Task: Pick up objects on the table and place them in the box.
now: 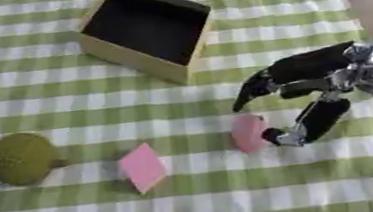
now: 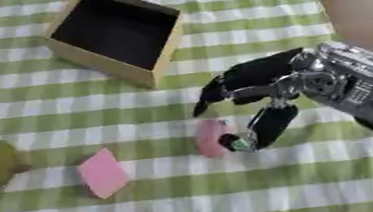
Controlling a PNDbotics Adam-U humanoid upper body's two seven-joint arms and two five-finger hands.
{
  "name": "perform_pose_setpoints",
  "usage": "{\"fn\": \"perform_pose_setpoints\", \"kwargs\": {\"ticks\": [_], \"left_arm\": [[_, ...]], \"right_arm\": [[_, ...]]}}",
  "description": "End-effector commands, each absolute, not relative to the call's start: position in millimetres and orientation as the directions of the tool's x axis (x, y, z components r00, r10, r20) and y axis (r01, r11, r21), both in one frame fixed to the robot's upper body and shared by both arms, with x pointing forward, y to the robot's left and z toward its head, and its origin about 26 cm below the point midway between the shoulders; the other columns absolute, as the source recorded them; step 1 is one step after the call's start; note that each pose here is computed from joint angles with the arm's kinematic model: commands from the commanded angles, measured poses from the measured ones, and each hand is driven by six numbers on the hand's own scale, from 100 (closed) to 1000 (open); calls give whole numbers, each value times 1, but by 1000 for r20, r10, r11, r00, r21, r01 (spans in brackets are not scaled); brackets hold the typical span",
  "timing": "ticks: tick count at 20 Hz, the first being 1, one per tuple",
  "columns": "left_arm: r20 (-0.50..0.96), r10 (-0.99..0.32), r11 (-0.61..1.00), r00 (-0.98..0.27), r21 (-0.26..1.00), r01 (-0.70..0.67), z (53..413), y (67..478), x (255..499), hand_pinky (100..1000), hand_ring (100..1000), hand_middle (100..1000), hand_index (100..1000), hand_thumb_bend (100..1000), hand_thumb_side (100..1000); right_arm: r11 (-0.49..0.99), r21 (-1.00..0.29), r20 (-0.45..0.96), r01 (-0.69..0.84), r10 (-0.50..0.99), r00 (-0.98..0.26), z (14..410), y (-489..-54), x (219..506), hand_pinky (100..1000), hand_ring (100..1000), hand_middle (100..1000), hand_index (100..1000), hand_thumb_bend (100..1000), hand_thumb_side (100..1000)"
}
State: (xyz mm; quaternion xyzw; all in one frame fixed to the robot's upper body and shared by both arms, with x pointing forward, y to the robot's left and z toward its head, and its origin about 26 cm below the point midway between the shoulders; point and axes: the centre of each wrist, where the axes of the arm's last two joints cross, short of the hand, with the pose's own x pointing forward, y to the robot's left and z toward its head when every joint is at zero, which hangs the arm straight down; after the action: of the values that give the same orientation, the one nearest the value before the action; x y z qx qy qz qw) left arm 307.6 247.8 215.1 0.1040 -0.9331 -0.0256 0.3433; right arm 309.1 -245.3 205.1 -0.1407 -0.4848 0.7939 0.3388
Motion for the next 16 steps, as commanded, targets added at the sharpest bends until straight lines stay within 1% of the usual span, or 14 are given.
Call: {"fn": "perform_pose_setpoints", "kwargs": {"ticks": [1, 2, 3, 4, 7, 8, 9, 10, 12, 14, 16], "left_arm": [[620, -209, 978, -756, 121, -171, 220, 247, 305, 798, 767, 720, 811, 329, 694], [621, -208, 978, -756, 121, -169, 220, 247, 305, 798, 766, 719, 811, 326, 696], [621, -206, 978, -756, 122, -167, 220, 246, 305, 798, 766, 719, 811, 326, 696], [622, -205, 979, -756, 122, -166, 220, 246, 305, 798, 766, 718, 811, 325, 697], [623, -203, 979, -755, 122, -162, 220, 246, 305, 798, 765, 718, 811, 324, 698], [624, -202, 979, -755, 122, -162, 220, 246, 305, 798, 765, 717, 810, 323, 699], [624, -201, 980, -755, 121, -161, 220, 245, 305, 798, 765, 717, 810, 322, 699], [624, -200, 980, -755, 121, -160, 220, 245, 305, 798, 765, 717, 810, 322, 699], [624, -199, 980, -755, 121, -159, 220, 245, 305, 798, 765, 717, 810, 322, 699], [624, -199, 980, -756, 121, -158, 220, 245, 305, 799, 764, 716, 810, 321, 700], [623, -198, 980, -756, 120, -158, 220, 245, 305, 799, 764, 716, 810, 321, 700]], "right_arm": [[-310, -868, 78, -388, 686, -723, 206, -251, 313, 908, 896, 831, 910, 165, 368], [-305, -868, 82, -392, 691, -718, 204, -252, 315, 906, 887, 827, 910, 179, 323], [-299, -867, 87, -398, 697, -712, 202, -253, 317, 906, 886, 827, 910, 179, 323], [-293, -866, 92, -404, 701, -707, 199, -254, 318, 905, 884, 825, 909, 191, 294], [-290, -865, 94, -409, 707, -701, 192, -256, 322, 904, 880, 820, 906, 182, 301], [-289, -865, 98, -410, 705, -703, 190, -256, 323, 901, 871, 808, 897, 166, 321], [-287, -865, 101, -411, 702, -705, 189, -255, 323, 899, 861, 788, 885, 173, 342], [-285, -866, 105, -411, 699, -707, 188, -255, 324, 897, 857, 778, 878, 148, 339], [-279, -870, 112, -407, 692, -714, 186, -253, 323, 891, 843, 735, 854, 125, 367], [-272, -876, 116, -398, 681, -723, 186, -251, 322, 884, 821, 647, 795, 128, 373], [-263, -885, 117, -384, 673, -730, 187, -249, 320, 874, 792, 583, 743, 116, 366]]}}
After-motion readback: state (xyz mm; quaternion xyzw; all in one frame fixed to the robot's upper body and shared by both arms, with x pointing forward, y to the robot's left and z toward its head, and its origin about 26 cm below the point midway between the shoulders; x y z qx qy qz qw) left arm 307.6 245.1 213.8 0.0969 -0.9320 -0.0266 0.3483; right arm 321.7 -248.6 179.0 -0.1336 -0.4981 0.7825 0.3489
